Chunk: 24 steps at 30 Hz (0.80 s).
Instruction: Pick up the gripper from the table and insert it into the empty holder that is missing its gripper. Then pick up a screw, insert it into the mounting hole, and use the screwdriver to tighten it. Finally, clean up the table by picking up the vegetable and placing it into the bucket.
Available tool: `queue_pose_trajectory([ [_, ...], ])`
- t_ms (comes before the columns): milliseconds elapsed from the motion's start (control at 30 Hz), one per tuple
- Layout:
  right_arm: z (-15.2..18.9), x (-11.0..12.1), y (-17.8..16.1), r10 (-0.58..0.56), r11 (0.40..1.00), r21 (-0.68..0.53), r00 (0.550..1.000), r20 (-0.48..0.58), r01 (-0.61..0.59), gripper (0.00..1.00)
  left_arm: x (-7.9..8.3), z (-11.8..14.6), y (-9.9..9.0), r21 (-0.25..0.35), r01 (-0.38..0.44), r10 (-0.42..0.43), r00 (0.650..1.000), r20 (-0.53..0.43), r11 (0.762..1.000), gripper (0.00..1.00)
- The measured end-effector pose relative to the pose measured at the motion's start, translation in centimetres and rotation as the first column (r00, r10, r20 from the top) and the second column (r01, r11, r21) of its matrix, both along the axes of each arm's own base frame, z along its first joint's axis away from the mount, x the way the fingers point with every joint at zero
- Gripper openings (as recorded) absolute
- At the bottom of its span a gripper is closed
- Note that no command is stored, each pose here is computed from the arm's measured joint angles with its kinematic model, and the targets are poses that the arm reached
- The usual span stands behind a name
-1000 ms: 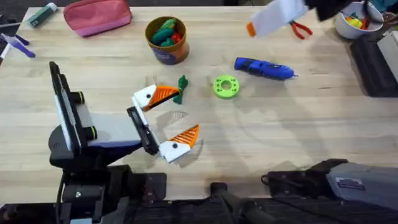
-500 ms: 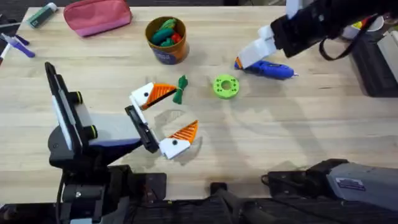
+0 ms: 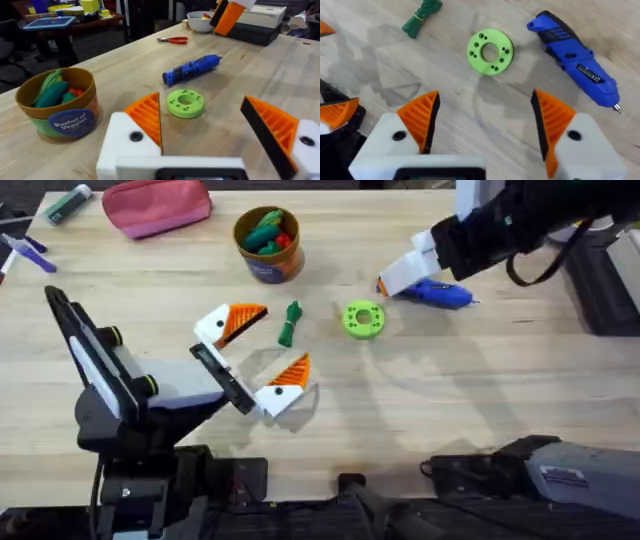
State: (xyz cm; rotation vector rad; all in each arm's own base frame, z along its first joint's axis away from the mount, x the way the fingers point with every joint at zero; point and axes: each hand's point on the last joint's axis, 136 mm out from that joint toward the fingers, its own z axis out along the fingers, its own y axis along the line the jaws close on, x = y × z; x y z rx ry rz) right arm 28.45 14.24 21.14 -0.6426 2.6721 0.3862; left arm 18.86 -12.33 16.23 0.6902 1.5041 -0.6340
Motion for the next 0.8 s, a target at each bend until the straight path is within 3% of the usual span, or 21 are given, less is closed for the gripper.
queue_pose_trajectory([
  [167, 0.0, 0.0, 0.0, -0.001, 1.0, 0.003, 1.0, -0.002, 0.001, 0.993, 0.5, 0.6, 0.4, -0.033, -0.036, 0.036, 0.999, -0.004, 0.999, 0.985],
  [367, 0.0, -0.1, 0.0, -0.001, 1.0, 0.002, 1.0, -0.004, 0.001, 0.994, 1.2, -0.1, 1.8, -0.065, -0.162, 0.15, 0.976, -0.16, 0.985, 0.985],
  [533, 0.0, -0.1, 0.0, -0.001, 1.0, 0.002, 1.0, -0.006, 0.001, 0.994, 0.8, 0.1, 3.1, 0.014, -0.25, 0.244, 0.932, -0.269, 0.968, 0.985],
  [800, 0.0, -0.1, 0.0, -0.002, 1.0, 0.002, 1.0, -0.007, 0.002, 0.993, 1.6, 5.1, 5.2, 0.166, -0.34, 0.378, 0.851, -0.364, 0.926, 0.986],
])
